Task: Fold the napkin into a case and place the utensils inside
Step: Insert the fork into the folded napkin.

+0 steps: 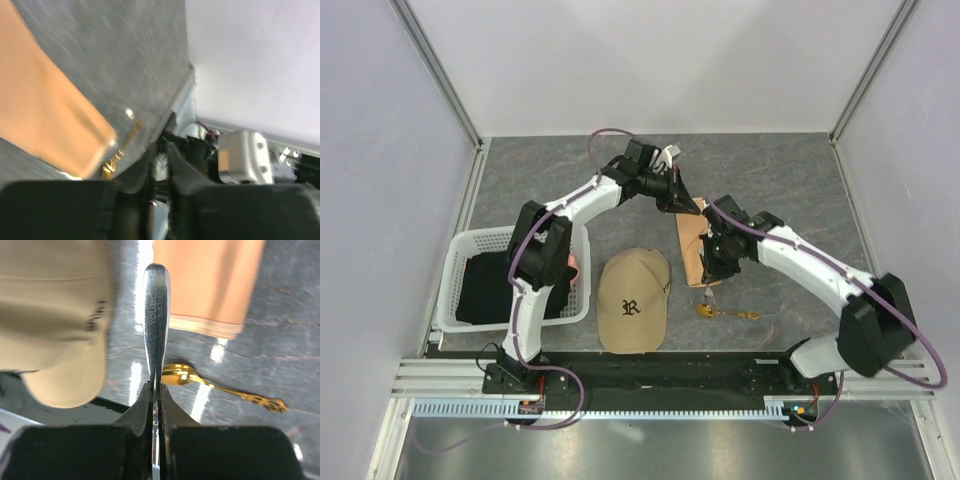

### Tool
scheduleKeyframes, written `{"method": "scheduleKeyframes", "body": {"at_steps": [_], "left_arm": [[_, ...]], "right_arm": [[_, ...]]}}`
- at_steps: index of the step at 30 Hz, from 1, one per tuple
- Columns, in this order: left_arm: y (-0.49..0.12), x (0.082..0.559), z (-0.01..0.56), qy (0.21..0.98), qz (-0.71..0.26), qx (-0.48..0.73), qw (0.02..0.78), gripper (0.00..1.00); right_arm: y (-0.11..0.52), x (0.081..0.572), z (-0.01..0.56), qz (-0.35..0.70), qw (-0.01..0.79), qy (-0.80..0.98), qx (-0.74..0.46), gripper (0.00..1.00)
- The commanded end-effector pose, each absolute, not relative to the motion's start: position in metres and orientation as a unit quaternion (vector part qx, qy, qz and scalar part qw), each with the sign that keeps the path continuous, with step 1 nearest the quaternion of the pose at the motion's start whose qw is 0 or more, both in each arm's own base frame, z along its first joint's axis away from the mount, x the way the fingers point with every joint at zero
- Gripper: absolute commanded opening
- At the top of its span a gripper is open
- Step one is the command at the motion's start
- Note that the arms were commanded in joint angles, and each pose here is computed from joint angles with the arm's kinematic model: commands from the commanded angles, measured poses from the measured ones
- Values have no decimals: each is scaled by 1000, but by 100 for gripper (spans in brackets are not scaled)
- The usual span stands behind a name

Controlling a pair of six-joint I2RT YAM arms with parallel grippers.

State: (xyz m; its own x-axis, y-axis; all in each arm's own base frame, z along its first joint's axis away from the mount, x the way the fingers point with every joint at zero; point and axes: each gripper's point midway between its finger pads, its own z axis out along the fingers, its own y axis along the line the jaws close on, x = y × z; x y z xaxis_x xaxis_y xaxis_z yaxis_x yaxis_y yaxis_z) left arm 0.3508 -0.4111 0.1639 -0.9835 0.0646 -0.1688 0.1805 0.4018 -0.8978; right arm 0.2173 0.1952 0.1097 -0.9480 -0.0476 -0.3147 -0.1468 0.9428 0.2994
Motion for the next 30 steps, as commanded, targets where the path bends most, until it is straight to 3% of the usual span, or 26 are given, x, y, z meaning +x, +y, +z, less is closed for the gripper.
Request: {"method": "scheduleKeyframes", "body": {"at_steps": [1, 13, 30], "left_arm": [[-412, 387, 116, 857, -503, 69, 83, 2], [-425, 441, 80, 870, -480, -13, 106, 2], [-426, 464, 60, 868, -482, -53, 103, 2]], "right_arm": [[189, 235, 103, 132, 118, 983, -46, 0], [178, 277, 79, 93, 69, 992, -49, 0], [174, 313, 62, 87, 49, 994, -47, 0]]}}
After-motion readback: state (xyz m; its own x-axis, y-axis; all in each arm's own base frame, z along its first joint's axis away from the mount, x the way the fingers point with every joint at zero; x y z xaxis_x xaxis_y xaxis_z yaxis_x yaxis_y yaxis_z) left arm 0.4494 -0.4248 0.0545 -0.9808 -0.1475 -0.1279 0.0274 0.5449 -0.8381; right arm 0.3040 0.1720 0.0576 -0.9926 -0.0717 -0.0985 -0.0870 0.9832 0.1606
